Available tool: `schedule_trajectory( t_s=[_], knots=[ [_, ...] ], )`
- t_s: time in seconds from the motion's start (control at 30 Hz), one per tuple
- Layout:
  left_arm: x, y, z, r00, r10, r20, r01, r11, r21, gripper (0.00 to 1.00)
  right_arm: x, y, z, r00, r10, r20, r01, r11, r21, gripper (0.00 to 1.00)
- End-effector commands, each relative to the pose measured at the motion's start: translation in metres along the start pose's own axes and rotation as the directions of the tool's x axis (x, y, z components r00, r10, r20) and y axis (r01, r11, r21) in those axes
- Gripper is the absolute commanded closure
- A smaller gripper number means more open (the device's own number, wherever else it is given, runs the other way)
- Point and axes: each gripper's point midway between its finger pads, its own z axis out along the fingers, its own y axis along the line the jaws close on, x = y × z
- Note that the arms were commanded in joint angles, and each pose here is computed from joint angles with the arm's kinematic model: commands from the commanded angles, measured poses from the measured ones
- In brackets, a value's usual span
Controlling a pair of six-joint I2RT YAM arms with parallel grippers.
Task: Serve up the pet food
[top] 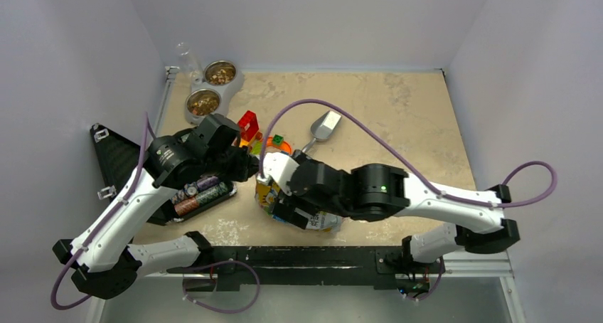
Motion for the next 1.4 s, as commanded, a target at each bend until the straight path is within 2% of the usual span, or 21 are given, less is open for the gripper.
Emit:
schedule_trajectory(
  t_s=[0.0,0.13,0.27,0.33,0.43,0.6,0.7,0.87,0.93,1.0,1.03,1.13,1.17,1.27,1.37],
  knots=[
    [0.019,-0.044,-0.025,0.977,-0.151,-0.149,0.173,0.973,0.154,1.0,-0.018,-0.027,0.019,1.0,0.004,-0.021,-0.002,0.996,0.087,0.08],
    [0.014,-0.038,-0.022,0.979,-0.146,-0.146,0.168,0.973,0.155,1.0,-0.003,-0.048,0.018,0.999,0.013,-0.044,-0.007,0.991,0.134,0.05],
    [0.002,-0.037,-0.015,0.983,-0.146,-0.106,0.162,0.974,0.158,1.0,0.014,-0.039,0.003,0.999,-0.005,-0.034,0.007,0.999,0.047,0.2],
    [-0.004,-0.038,-0.014,0.985,-0.148,-0.086,0.161,0.974,0.161,1.0,0.03,-0.043,-0.003,0.997,0.047,-0.056,-0.043,0.996,0.077,0.23],
    [-0.011,-0.041,-0.017,0.988,-0.144,-0.059,0.152,0.972,0.178,1.0,0.05,-0.044,-0.015,0.99,0.116,-0.086,-0.108,0.99,0.092,0.18],
    [-0.007,-0.046,-0.016,0.989,-0.129,-0.075,0.14,0.976,0.166,1.0,0.049,-0.039,-0.05,0.983,0.18,-0.023,-0.18,0.984,0.009,0.08],
    [-0.002,-0.047,-0.016,0.988,-0.122,-0.095,0.136,0.979,0.15,1.0,0.064,-0.041,-0.049,0.983,0.18,-0.028,-0.18,0.984,-0.001,0.08],
    [-0.003,-0.047,-0.019,0.99,-0.112,-0.082,0.123,0.981,0.147,1.0,0.075,-0.052,-0.045,0.977,0.211,-0.041,-0.209,0.977,0.043,0.14],
    [-0.004,-0.047,-0.02,0.991,-0.106,-0.079,0.117,0.982,0.146,1.0,0.077,-0.054,-0.041,0.978,0.207,-0.04,-0.205,0.978,0.045,0.2],
    [-0.003,-0.047,-0.02,0.991,-0.104,-0.08,0.115,0.983,0.144,1.0,0.08,-0.057,-0.034,0.979,0.198,-0.049,-0.195,0.979,0.061,0.31],
    [-0.003,-0.047,-0.02,0.992,-0.101,-0.078,0.112,0.983,0.144,1.0,0.083,-0.061,-0.031,0.98,0.19,-0.059,-0.185,0.979,0.083,0.42],
    [-0.01,-0.047,-0.02,0.995,-0.09,-0.041,0.095,0.985,0.146,1.0,0.101,-0.078,-0.03,0.971,0.198,-0.132,-0.168,0.964,0.208,0.89],
    [-0.016,-0.046,-0.022,0.996,-0.082,-0.016,0.084,0.985,0.149,1.0,0.11,-0.083,-0.033,0.966,0.208,-0.156,-0.166,0.955,0.246,1.0],
    [-0.036,-0.039,-0.026,0.995,-0.07,0.064,0.062,0.99,0.131,1.0,0.131,-0.09,-0.045,0.953,0.246,-0.178,-0.184,0.934,0.307,1.0],
    [-0.05,-0.034,-0.032,0.992,-0.065,0.109,0.051,0.991,0.127,1.0,0.14,-0.095,-0.059,0.953,0.28,-0.115,-0.23,0.917,0.325,1.0]
  ],
)
